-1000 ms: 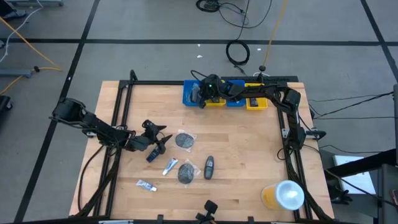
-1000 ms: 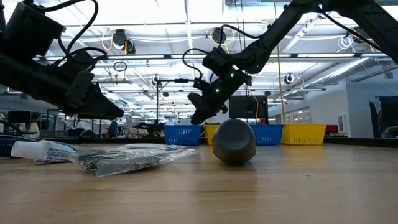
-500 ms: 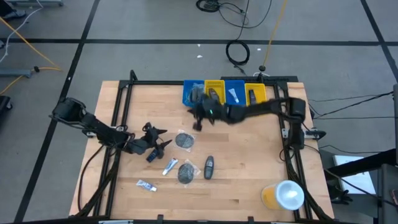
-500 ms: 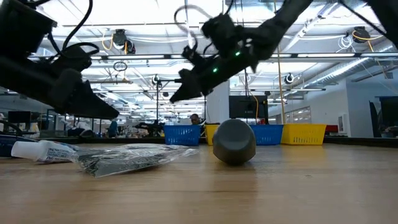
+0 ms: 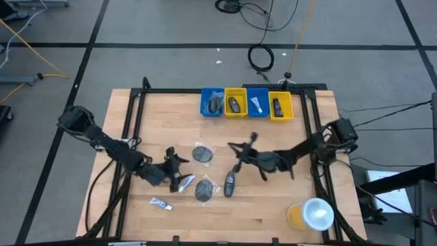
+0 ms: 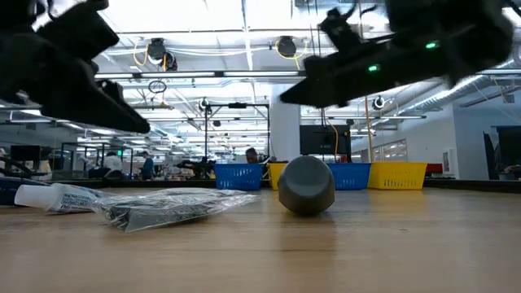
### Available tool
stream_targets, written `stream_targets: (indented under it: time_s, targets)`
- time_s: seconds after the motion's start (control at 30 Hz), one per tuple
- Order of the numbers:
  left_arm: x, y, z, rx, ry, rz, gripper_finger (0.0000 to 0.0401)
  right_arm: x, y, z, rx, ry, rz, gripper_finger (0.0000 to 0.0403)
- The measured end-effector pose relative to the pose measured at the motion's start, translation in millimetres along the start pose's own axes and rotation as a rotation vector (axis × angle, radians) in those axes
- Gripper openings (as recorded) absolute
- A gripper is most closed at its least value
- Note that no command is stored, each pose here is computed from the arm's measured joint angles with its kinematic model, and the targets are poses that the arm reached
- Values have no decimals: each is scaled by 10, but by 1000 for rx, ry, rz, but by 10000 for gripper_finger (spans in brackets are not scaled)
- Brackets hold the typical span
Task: Pick & Place Travel size toiletries
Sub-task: Put the white toothpaste into the right blue bin
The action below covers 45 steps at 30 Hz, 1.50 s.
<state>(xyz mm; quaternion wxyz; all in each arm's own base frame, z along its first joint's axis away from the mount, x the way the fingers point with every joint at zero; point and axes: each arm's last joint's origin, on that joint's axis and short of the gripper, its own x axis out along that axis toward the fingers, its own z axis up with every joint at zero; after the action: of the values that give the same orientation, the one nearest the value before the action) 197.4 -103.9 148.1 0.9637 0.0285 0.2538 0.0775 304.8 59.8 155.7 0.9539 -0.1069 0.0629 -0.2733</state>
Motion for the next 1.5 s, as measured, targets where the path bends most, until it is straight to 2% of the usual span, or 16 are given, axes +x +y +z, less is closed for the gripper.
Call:
stream_targets:
  time_s: [0.03, 0.13, 0.2, 0.3, 0.4, 0.47, 0.63, 0.83, 0.93, 1.17, 1.27, 1.37, 1.5]
  targets:
    - [-17, -34, 42, 25, 54, 8, 269, -59, -8, -8, 17, -9, -45, 1]
    - [-99, -80, 136, 70, 238, 22, 269, -182, -34, -96, 67, -15, -72, 1]
    - [-156, -97, 204, 24, 352, -9, 269, -212, -64, -163, 110, -2, -77, 1]
    - [-186, -121, 225, -127, 456, -78, 269, -228, -111, -239, 164, 17, -84, 1]
    - [-181, -174, 220, -285, 469, -135, 269, -231, -138, -276, 181, 26, -89, 2]
    - [-165, -223, 201, -340, 465, -149, 269, -225, -147, -282, 184, 29, -92, 1]
    - [-87, -373, 119, -337, 422, -130, 269, -230, -141, -285, 181, 31, -89, 2]
    - [66, -428, -82, -344, 497, -53, 263, -254, -117, -281, 180, 30, -76, 1]
    - [100, -442, -135, -345, 532, -51, 234, -254, -116, -283, 197, 31, -76, 2]
    - [117, -429, -148, -301, 530, -42, 126, -253, -113, -290, 200, 35, -69, 3]
    - [134, -406, -142, -279, 532, -41, 85, -241, -97, -296, 195, 38, 21, 4]
    - [114, -363, -122, -243, 556, -55, 54, -200, -93, -301, 210, 40, 167, 4]
    - [24, -220, -31, -230, 561, -20, 45, -121, -111, -326, 250, 79, 283, 15]
